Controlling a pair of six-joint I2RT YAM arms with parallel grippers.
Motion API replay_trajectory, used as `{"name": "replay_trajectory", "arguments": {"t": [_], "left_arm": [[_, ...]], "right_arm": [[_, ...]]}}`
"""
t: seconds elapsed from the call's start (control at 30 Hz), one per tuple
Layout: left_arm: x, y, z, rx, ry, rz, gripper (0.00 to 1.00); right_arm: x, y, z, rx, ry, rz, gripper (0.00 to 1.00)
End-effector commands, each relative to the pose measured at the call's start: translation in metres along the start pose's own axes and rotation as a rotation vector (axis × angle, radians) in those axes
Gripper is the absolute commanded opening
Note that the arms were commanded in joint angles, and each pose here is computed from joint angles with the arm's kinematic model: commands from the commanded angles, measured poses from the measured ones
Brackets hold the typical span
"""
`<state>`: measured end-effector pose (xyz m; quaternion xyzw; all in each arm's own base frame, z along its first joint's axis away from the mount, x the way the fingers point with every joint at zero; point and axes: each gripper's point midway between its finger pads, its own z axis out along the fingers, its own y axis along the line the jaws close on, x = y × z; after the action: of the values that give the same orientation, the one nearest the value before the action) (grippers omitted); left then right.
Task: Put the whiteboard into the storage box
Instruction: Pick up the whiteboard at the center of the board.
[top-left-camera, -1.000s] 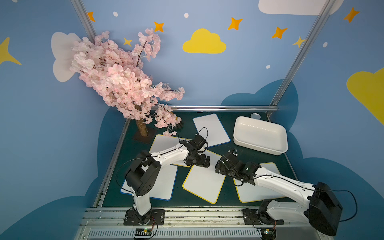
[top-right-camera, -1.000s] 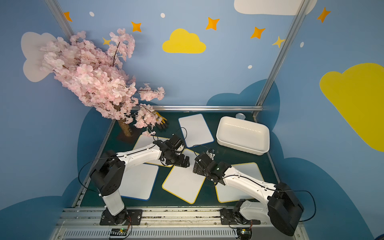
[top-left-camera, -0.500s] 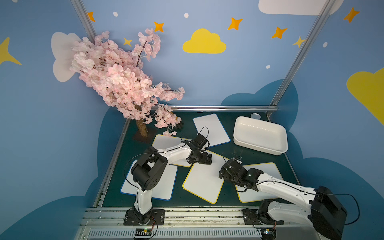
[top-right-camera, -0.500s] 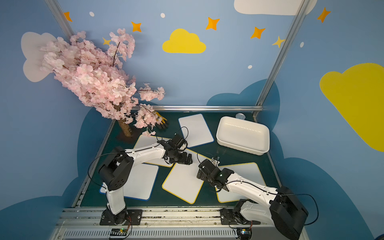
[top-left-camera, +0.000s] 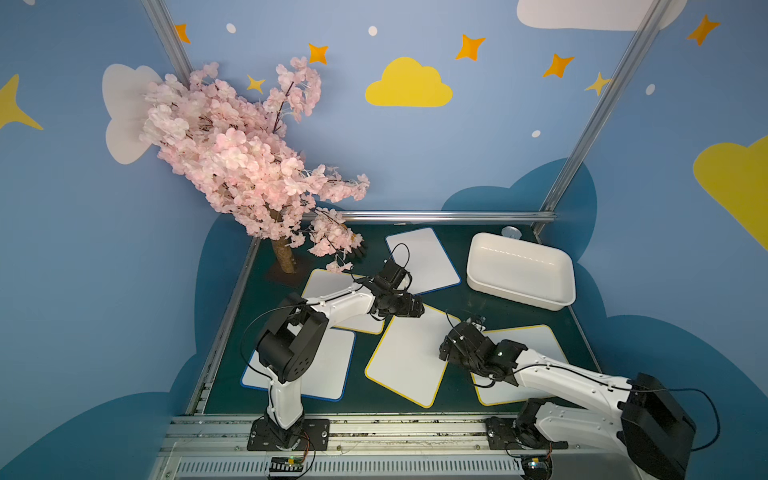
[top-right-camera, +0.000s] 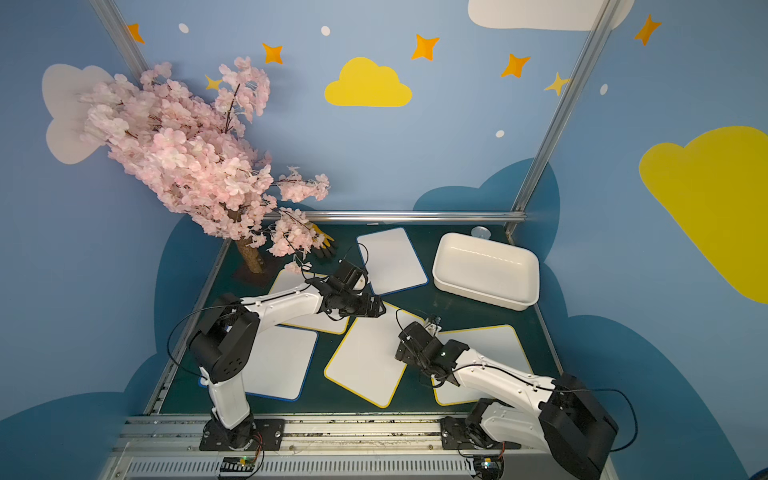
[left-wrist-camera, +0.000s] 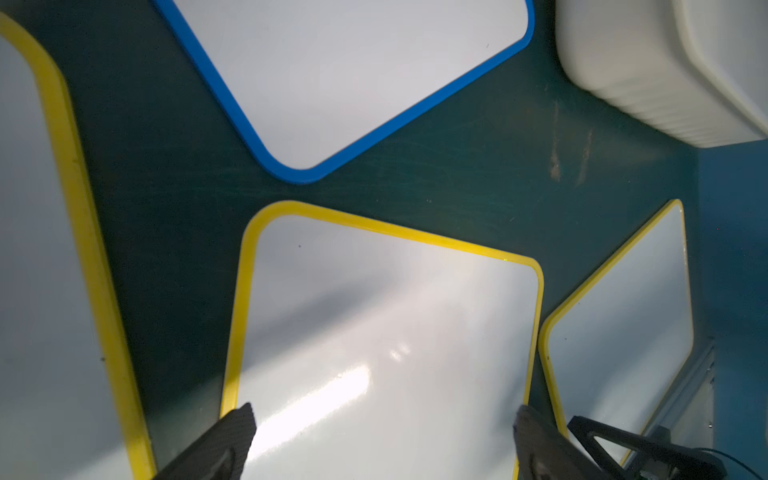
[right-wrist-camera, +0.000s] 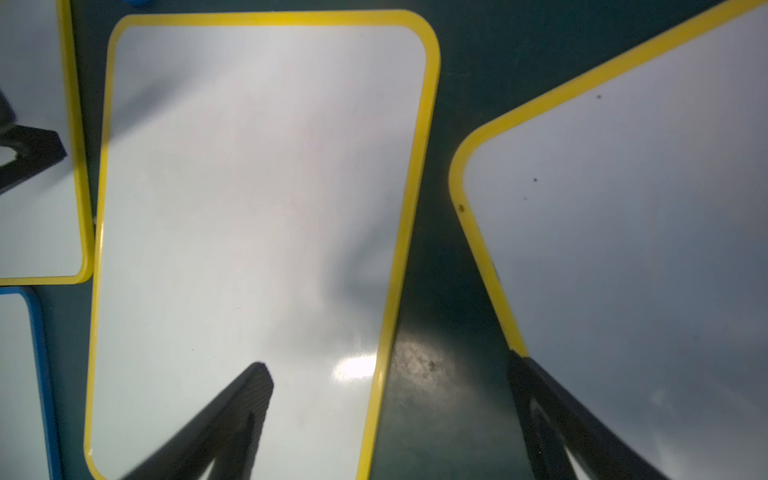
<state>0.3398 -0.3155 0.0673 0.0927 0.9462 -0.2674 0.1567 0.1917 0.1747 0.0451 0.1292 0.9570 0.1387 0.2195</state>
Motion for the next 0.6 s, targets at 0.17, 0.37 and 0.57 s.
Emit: {"name": "replay_trajectory", "arguments": {"t": [0.17, 0.37, 0.57], "left_arm": [[-0.004, 0.02, 0.011, 0.014, 0.007, -0.041, 1.0], [0.001, 0.037, 0.025, -0.052, 0.029, -0.035, 1.0], [0.008, 0.064, 0.026, -0.19, 0.058, -0.018, 1.0]], "right_arm": [[0.004, 0.001, 0.004, 0.008, 0.015, -0.015, 0.92], [0.005, 0.0, 0.006, 0.023, 0.024, -0.028, 0.91], [0.006, 0.002, 0.006, 0.028, 0.029, -0.028, 0.91]]}}
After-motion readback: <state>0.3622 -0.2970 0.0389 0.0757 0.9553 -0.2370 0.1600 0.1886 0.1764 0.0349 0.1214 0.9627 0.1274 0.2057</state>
